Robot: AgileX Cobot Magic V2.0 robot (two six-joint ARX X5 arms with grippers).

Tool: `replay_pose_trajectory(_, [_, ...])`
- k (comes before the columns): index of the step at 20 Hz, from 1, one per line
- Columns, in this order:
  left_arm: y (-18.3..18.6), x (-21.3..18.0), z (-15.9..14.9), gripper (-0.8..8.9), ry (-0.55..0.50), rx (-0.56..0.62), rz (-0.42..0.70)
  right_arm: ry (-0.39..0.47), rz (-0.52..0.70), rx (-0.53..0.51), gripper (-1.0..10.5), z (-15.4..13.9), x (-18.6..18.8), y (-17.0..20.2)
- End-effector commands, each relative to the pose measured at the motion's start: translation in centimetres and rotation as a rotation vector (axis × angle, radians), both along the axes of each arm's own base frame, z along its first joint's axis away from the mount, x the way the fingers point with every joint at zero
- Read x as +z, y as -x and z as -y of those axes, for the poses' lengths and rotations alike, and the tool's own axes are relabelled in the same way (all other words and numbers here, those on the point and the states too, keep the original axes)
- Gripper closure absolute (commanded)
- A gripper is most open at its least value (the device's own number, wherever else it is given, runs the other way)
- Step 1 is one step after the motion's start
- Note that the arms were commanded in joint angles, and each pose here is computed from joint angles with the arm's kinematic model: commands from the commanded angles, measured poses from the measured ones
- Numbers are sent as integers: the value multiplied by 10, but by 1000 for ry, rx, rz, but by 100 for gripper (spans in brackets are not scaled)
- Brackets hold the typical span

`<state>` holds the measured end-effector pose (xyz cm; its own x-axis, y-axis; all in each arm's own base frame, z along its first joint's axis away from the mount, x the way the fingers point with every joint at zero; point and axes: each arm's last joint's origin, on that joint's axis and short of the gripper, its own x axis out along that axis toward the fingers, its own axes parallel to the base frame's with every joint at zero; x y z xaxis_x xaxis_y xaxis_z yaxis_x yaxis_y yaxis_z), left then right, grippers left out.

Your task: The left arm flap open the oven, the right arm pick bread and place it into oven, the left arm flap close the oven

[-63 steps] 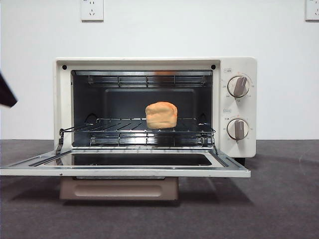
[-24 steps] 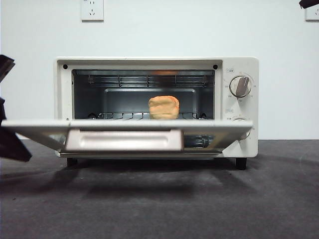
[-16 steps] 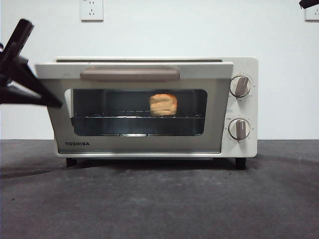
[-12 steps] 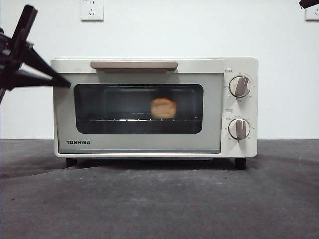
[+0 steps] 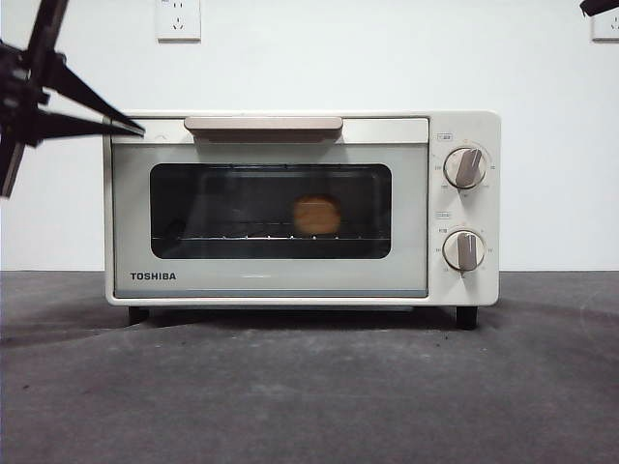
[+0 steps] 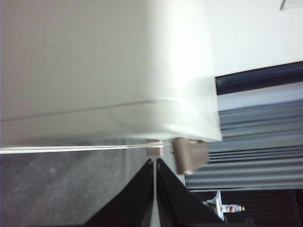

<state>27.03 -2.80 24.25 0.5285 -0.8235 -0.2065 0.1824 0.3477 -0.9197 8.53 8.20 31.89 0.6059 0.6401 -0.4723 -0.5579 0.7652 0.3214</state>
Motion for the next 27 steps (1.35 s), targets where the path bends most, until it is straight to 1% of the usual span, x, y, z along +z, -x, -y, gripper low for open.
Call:
replay_pose_trajectory(1, [7,20,1,798,-33,-52,158,-13,8,5,516,-2,3,0])
replay_pose_trajectory(5, [29,46,1,798,-83,-91,336,-17,13,5,516,-2,3,-1])
replay_pose_trajectory(9, [62,69,0,798,-169,-102,507,-32,31,6,516,-3,5,-1])
replay_pose_trajectory(11, [78,76,-1,798,-214,-84,561,-41,42,7,516,-3,7,-2])
replay_pose_trajectory(16, [122,88,-4,798,-380,0,671,-45,70,16,519,-4,9,-2])
replay_pose_trajectory(17, [130,88,-4,798,-415,17,682,-45,70,16,555,-4,9,-2])
replay_pose_trajectory(18, [138,88,-5,798,-452,33,691,-46,69,20,673,-4,9,-2])
replay_pose_trajectory(19, [146,87,-6,798,-492,48,700,-47,68,24,847,-4,9,-2])
replay_pose_trajectory(20, [153,87,-7,798,-524,58,707,-45,70,28,970,-4,8,-2])
replay_pose_trajectory(21, [160,86,-7,798,-560,66,716,-41,75,30,923,-4,9,-2])
replay_pose_trajectory(23, [172,83,-8,798,-618,73,730,-30,87,36,929,-4,9,-2])
replay_pose_trajectory(27, [191,82,-8,797,-624,75,739,-30,89,34,928,-4,9,-2])
